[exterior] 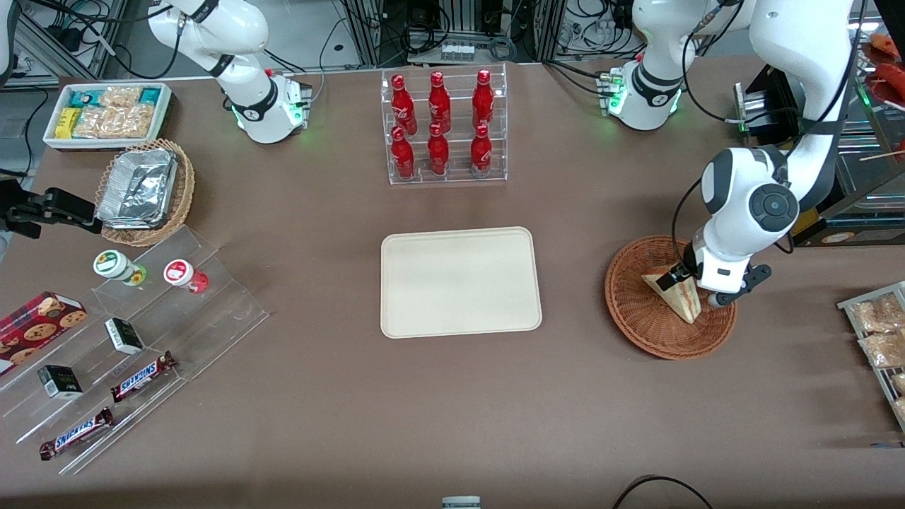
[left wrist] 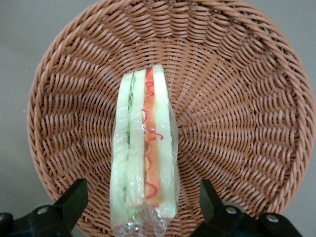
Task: Place sandwich from basket to tray
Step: 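Lower the left gripper and close it on the wrapped sandwich, then lift the sandwich and carry it over the beige tray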
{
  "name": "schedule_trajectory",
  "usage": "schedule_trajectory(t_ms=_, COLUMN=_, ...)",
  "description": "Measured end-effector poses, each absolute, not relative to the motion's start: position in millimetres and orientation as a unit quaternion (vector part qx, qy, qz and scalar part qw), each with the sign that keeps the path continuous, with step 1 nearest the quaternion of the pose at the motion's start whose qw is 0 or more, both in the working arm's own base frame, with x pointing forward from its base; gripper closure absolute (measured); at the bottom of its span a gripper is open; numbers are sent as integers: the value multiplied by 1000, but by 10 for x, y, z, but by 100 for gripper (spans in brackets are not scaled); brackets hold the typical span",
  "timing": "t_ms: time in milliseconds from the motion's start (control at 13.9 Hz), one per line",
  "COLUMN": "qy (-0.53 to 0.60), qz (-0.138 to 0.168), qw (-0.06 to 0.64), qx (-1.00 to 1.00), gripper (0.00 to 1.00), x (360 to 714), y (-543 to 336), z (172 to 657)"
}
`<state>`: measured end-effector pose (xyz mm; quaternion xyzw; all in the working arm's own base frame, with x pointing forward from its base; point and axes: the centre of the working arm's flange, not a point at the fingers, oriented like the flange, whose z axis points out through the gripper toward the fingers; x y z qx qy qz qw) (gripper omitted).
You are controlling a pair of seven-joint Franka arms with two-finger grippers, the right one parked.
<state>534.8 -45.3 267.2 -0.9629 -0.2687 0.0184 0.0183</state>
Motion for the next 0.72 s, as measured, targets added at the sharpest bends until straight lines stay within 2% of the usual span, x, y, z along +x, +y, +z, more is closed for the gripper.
schedule_trajectory(t_ms=144, qy=-271, qz=21, qw=19, qx=-962, gripper=4, x=5348, y=-452, z=2609)
schedule_trajectory(t_ms=359, qy=-281, qz=23, qw=19, qx=-959, gripper=39, x=5345, y=-441, z=2579)
schedule_trajectory(t_ms=503, qy=-283, qz=23, qw=19, qx=-959, gripper=59, x=5344, y=-441, z=2580)
schedule_trajectory(t_ms=575, qy=-283, qz=24, qw=20, qx=-959, gripper=66, x=5342, y=-440, z=2584)
schedule_trajectory(t_ms=719, qy=-282, qz=31, qw=24, qx=-959, gripper=73, x=5325, y=-450, z=2622)
